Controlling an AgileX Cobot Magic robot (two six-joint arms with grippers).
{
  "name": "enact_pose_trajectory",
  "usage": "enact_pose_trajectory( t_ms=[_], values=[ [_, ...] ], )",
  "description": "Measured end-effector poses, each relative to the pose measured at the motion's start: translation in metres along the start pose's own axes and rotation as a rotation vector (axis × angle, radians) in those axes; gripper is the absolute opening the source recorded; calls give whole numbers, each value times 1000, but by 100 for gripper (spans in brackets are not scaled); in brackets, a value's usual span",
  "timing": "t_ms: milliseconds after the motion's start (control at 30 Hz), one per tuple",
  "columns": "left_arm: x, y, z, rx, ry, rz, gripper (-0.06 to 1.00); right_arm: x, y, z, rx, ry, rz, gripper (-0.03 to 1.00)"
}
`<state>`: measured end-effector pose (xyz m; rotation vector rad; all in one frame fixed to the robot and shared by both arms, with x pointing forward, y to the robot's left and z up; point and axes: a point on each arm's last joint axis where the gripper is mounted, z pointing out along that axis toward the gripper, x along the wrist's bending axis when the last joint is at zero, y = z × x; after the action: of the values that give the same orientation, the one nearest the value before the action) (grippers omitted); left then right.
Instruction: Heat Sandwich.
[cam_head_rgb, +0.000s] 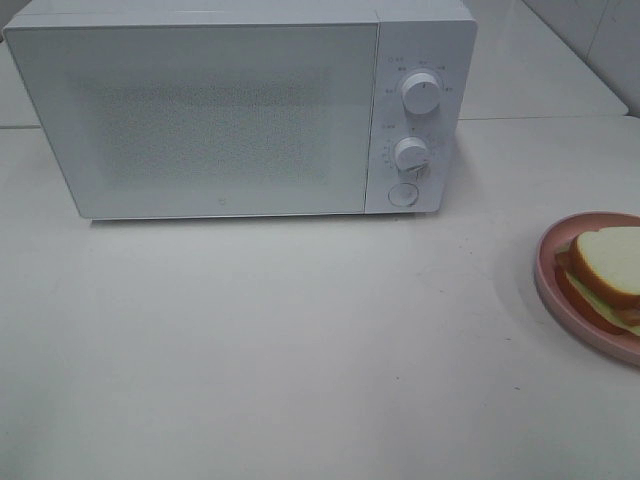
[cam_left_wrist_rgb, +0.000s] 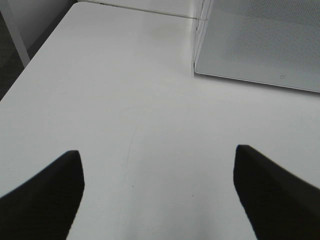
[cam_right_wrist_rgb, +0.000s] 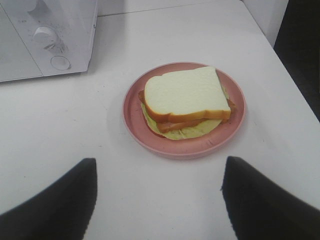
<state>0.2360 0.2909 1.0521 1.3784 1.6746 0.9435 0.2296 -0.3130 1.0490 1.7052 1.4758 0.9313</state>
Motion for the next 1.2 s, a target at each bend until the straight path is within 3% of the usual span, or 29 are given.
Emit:
enact_pose_trajectory(
  t_ms=[467, 667, 800, 1200],
  values=[
    [0, 0, 0, 0, 0, 0, 75, 0, 0, 0, 0, -3, 11, 69],
    [0, 0, 0, 0, 0, 0, 75, 1, 0, 0, 2, 7, -80, 69],
    [0, 0, 0, 0, 0, 0, 75, 4, -1, 0, 11, 48, -72, 69],
    [0, 0, 0, 0, 0, 0, 75, 5, -1, 0, 11, 51, -81, 69]
  ],
)
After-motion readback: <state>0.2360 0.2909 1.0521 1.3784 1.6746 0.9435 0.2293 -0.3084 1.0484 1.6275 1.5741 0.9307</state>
